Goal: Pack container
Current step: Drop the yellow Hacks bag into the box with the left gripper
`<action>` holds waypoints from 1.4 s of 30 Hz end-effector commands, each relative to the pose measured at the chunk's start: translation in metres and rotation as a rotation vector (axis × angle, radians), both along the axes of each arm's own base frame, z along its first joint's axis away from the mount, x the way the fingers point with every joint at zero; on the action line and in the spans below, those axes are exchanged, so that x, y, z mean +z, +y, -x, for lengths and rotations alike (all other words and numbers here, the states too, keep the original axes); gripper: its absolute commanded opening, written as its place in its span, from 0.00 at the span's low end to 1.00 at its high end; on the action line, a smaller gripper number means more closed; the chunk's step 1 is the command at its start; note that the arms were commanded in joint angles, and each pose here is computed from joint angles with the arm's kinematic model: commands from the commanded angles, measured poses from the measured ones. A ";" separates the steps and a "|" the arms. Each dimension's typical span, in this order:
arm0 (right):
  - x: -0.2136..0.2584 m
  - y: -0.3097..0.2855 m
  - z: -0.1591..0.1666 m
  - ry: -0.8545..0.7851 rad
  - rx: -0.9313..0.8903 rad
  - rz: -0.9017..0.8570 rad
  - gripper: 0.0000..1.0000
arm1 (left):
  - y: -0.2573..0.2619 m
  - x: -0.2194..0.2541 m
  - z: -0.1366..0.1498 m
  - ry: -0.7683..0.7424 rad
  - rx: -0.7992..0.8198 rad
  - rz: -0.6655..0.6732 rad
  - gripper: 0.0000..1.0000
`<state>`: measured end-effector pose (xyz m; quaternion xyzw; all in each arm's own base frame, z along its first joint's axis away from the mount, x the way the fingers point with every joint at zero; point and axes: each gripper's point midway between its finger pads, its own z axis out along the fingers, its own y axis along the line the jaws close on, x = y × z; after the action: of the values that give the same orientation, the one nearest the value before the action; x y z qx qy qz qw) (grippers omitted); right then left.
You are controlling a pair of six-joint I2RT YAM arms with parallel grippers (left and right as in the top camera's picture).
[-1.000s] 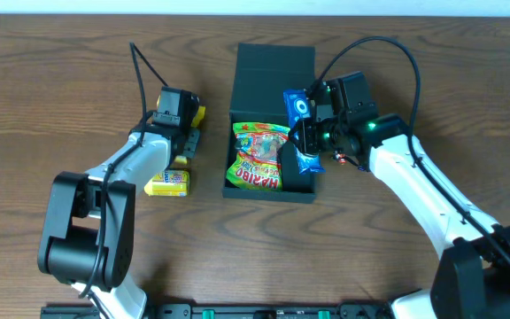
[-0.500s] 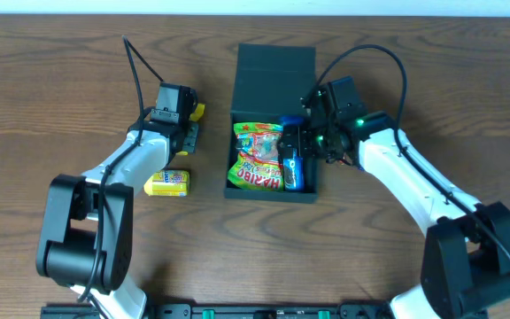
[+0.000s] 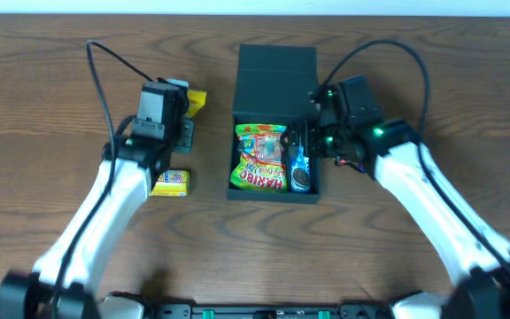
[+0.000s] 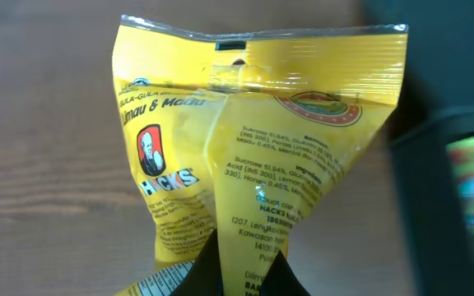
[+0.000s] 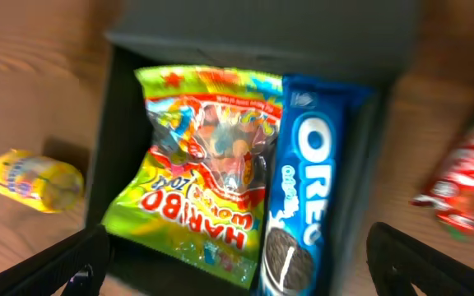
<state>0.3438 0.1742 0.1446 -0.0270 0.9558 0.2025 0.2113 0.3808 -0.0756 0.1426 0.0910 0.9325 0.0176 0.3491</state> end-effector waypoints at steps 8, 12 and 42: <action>0.078 -0.056 0.004 -0.236 -0.168 0.060 0.99 | -0.110 0.045 0.046 -0.055 -0.043 0.297 0.06; 0.089 -0.085 0.007 -0.248 -0.244 0.064 0.99 | -0.144 0.020 0.057 0.017 -0.033 0.335 0.06; 0.019 -0.103 -0.010 -0.067 -0.161 0.167 0.99 | -0.090 0.112 0.047 -0.354 0.122 0.163 0.95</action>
<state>0.3512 0.0658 0.1753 0.0475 0.9563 0.0944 0.2727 0.3298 -0.1998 0.2256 0.0127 0.8786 -0.0856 0.4696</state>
